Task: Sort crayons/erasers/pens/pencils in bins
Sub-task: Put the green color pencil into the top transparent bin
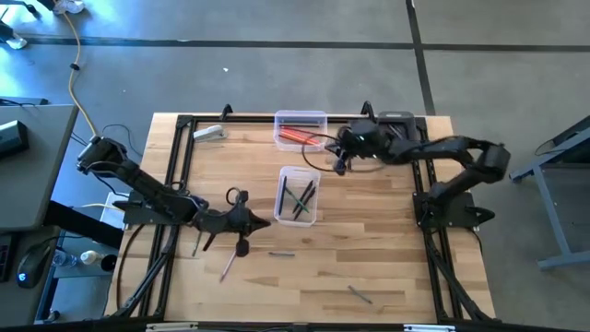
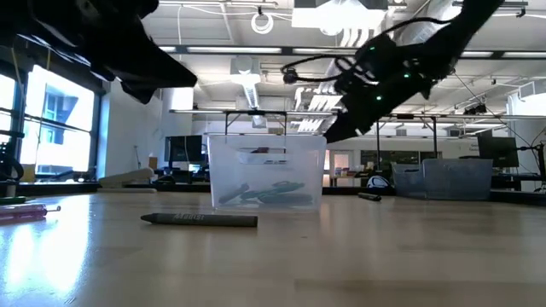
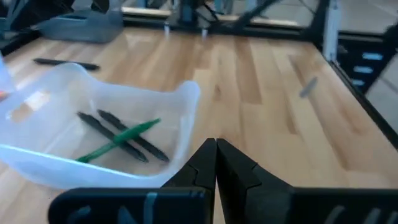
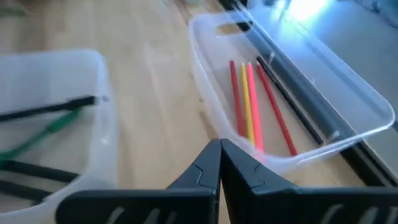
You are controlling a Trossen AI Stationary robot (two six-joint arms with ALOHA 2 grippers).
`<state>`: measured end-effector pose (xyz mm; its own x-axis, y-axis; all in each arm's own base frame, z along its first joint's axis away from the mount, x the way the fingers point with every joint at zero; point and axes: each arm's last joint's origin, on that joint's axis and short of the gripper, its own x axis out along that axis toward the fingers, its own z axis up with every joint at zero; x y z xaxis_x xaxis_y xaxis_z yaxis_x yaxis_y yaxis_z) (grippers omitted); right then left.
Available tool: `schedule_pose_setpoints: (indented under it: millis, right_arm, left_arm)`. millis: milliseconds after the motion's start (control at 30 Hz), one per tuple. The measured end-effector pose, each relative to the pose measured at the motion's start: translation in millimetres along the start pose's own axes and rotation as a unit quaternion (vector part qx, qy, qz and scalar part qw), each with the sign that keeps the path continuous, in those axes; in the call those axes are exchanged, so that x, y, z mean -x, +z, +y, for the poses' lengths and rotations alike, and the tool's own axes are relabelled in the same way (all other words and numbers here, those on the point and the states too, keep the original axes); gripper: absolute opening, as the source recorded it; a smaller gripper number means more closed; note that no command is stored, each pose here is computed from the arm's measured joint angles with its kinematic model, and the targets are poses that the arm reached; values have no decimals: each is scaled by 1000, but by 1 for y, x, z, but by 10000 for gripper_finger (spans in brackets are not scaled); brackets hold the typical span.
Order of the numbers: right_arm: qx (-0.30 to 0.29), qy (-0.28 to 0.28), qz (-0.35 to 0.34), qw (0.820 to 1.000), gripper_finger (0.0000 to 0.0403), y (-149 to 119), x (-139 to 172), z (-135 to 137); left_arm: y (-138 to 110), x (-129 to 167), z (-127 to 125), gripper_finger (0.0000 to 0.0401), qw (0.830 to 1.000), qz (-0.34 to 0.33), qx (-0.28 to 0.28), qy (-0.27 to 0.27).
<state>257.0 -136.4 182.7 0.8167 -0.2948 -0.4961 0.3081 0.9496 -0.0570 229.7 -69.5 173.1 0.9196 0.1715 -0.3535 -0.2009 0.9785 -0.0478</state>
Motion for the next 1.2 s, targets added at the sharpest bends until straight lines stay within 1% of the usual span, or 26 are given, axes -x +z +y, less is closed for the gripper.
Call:
schedule_pose_setpoints:
  millis: [133, 267, 400, 500, 600, 700, 800, 900, 933, 1033, 1100, 1200]
  right_arm:
    - [-8, 10, -40, 999, 0, -14, 26, 26]
    - [8, 9, -81, 997, 0, -17, 52, 52]
    - [22, 34, -116, 992, 0, -15, 74, 77]
    - [36, 57, -137, 988, 0, -13, 85, 94]
    - [56, 68, -145, 986, 0, -14, 91, 110]
    - [75, 75, -149, 983, 0, -15, 96, 121]
    - [81, 78, -155, 982, 0, -12, 99, 128]
    - [85, 83, -161, 980, 0, -9, 101, 131]
    - [86, 84, -163, 979, 0, -8, 101, 132]
    - [86, 85, -166, 979, 0, -6, 102, 133]
    - [85, 86, -165, 979, 0, -6, 102, 133]
    - [85, 86, -163, 979, 0, -7, 102, 133]
  left_arm:
    - [3, 6, -15, 0, 999, 39, -10, -16]
    - [13, 15, -34, 0, 995, 96, -10, -14]
    - [22, 26, -54, 0, 988, 151, 1, -8]
    - [23, 34, -67, 0, 981, 192, 23, 0]
    - [23, 41, -79, 0, 972, 231, 37, 6]
    - [22, 48, -95, 0, 963, 267, 32, 5]
    - [20, 51, -113, 0, 954, 299, 25, 1]
    - [15, 56, -127, 0, 941, 337, 34, 11]
    - [13, 57, -130, 0, 934, 354, 42, 17]
    - [3, 63, -135, 0, 907, 413, 72, 48]
    - [-1, 69, -133, 0, 891, 437, 93, 77]
    - [-5, 78, -126, 6, 873, 456, 104, 138]
